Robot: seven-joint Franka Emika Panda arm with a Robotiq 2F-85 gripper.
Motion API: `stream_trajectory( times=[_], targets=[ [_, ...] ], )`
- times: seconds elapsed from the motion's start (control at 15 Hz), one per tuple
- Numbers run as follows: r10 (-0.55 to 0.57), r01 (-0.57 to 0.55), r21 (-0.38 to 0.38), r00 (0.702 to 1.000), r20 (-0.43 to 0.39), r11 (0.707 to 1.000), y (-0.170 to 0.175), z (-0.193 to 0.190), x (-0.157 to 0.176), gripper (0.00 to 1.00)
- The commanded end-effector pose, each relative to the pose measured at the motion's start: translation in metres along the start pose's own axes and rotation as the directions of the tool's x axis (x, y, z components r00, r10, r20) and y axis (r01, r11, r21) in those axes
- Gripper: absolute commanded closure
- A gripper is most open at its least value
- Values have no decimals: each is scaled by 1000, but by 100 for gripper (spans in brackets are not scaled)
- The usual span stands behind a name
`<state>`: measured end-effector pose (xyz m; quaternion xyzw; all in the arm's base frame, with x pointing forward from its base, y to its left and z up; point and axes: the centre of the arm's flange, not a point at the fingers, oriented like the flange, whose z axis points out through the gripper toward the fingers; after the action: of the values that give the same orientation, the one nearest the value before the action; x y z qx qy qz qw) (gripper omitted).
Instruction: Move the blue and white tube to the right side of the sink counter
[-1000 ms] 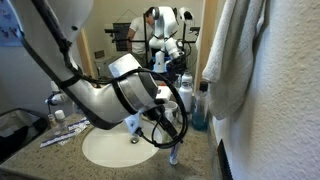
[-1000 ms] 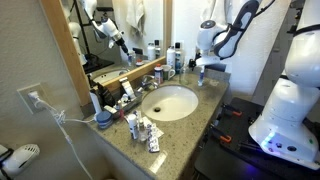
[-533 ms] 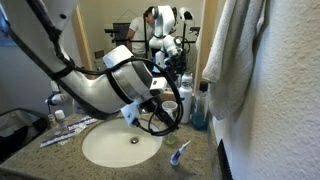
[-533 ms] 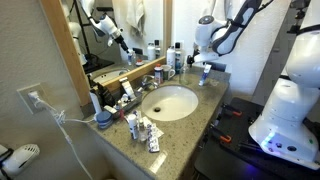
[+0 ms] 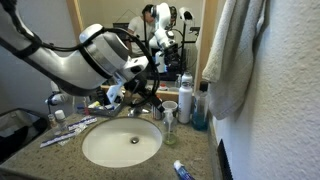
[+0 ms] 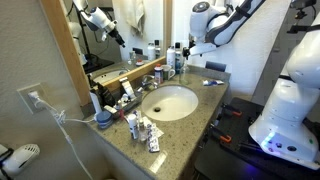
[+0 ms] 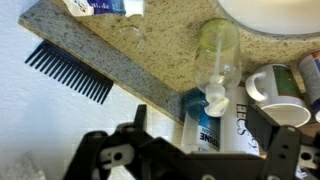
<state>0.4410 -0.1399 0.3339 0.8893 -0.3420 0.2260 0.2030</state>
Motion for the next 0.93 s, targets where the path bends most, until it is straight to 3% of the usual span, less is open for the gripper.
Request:
stream_trajectory(
  times=[0.0, 0.6, 0.87],
  targets=[
    [-43, 43, 39, 999, -16, 998, -23, -42, -1, 0],
    [-161, 167, 228, 986, -48, 959, -102, -126, -11, 0],
    [-170, 177, 264, 984, -49, 948, -135, -150, -19, 0]
  ],
)
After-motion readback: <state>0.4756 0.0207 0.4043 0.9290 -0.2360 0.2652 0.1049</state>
